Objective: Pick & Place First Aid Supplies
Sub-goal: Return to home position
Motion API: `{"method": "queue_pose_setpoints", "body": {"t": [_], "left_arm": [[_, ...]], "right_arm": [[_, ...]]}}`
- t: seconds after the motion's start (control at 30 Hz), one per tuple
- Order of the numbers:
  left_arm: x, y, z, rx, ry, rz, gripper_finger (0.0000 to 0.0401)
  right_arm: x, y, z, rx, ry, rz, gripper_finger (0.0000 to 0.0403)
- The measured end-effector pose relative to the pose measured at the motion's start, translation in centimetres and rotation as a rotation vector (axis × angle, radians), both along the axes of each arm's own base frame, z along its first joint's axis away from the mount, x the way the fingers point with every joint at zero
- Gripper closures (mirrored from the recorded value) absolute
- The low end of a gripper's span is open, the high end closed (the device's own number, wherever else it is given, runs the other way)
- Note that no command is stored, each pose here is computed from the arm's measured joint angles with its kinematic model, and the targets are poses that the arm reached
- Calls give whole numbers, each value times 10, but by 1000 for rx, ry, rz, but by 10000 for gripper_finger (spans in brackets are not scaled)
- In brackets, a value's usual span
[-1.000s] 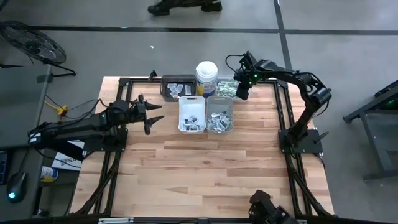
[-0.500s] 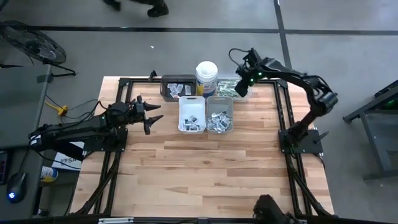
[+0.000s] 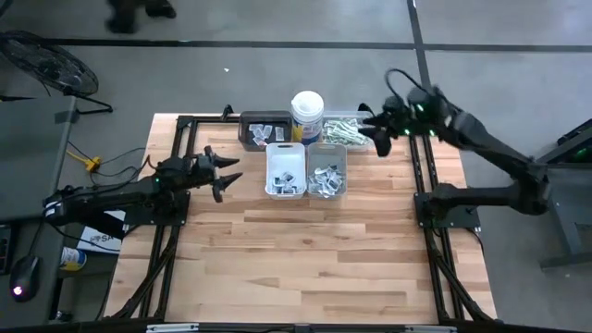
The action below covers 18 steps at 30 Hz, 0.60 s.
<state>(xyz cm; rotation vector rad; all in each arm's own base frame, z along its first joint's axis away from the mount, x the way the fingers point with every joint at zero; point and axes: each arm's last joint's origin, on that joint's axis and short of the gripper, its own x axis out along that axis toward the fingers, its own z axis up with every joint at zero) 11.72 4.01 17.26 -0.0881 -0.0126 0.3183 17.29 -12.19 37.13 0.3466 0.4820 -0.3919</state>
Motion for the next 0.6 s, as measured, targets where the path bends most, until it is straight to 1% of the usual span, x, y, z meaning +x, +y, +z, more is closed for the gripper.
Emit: {"method": "queue_pose_setpoints", "body": {"t": [0.07,0.13,0.27,0.4,0.53,0.6], "left_arm": [[0,-1,0,27,9,-24,176],[1,-1,1,40,4,-38,176],[1,-3,2,56,-5,-97,176],[1,-5,2,54,-4,-165,176],[1,-5,2,29,-16,-186,176],[1,-7,4,25,-36,-198,176]], "right_arm": [[-6,19,0,-16,-90,-17,221],[-12,34,-12,7,-203,-15,221],[-18,60,-55,66,-430,32,221],[-25,75,-95,55,-626,-19,221],[-30,85,-131,53,-659,-51,221],[-34,87,-141,37,-695,-79,221]]}}
